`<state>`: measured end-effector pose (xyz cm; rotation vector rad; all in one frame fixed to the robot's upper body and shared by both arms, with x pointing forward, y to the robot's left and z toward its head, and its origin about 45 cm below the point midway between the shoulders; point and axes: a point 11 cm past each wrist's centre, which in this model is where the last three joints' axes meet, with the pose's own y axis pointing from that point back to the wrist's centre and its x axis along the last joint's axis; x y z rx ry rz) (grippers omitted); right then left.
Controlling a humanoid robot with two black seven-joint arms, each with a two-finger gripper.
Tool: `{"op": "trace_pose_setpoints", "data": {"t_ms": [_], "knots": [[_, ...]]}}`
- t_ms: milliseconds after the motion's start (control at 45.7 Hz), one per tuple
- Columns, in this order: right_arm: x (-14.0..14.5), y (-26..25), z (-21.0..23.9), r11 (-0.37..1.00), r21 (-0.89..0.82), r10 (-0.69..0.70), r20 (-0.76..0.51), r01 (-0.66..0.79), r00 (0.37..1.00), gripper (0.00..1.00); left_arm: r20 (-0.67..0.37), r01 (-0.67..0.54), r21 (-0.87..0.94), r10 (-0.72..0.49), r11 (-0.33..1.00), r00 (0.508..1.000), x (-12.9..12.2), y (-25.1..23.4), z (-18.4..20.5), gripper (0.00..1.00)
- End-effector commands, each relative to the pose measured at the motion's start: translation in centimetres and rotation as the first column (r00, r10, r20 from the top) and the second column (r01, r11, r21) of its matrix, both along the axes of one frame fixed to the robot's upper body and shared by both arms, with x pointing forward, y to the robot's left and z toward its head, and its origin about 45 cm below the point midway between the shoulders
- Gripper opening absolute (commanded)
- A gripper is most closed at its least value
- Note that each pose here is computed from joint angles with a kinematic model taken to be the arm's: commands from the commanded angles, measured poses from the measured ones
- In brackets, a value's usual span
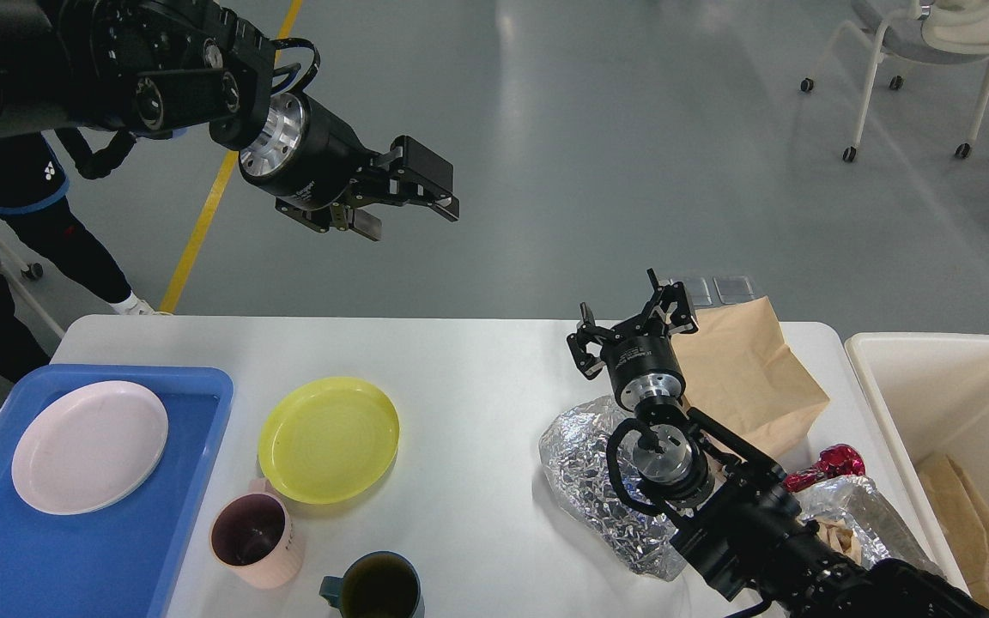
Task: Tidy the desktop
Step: 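Swing the left gripper over the table toward the pink cup, then lower the left gripper and grasp the pink cup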
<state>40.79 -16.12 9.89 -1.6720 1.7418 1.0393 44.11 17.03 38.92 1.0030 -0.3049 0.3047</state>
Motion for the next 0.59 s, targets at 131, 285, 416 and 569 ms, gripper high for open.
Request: {"op": "trace_pose_setpoints", "data": {"t_ms": [131, 285, 416, 569], "knots": [[0.0, 0.0, 0.0, 1.000, 0.000, 0.000, 0.001, 0.000, 1.000, 1.00, -0.129, -0.009, 0.010, 0.011, 1.000, 0.992, -1.8, 0.5, -3.3, 0.97], [0.0, 0.0, 0.0, 1.000, 0.001, 0.001, 0.000, -0.001, 1.000, 1.00, -0.404, -0.006, 0.073, 0.035, 0.997, 0.914, -6.8, 2.4, -6.4, 0.97], [0.0, 0.1, 0.1, 1.000, 0.001, 0.001, 0.002, -0.001, 1.000, 1.00, -0.533, -0.009, 0.094, 0.058, 0.996, 0.844, -9.4, 3.2, -7.8, 0.97], [0.0, 0.1, 0.1, 1.000, 0.002, 0.002, 0.003, -0.002, 1.000, 1.00, -0.579, -0.035, 0.154, 0.119, 0.987, 0.807, -11.0, 5.2, -9.6, 0.97]]}}
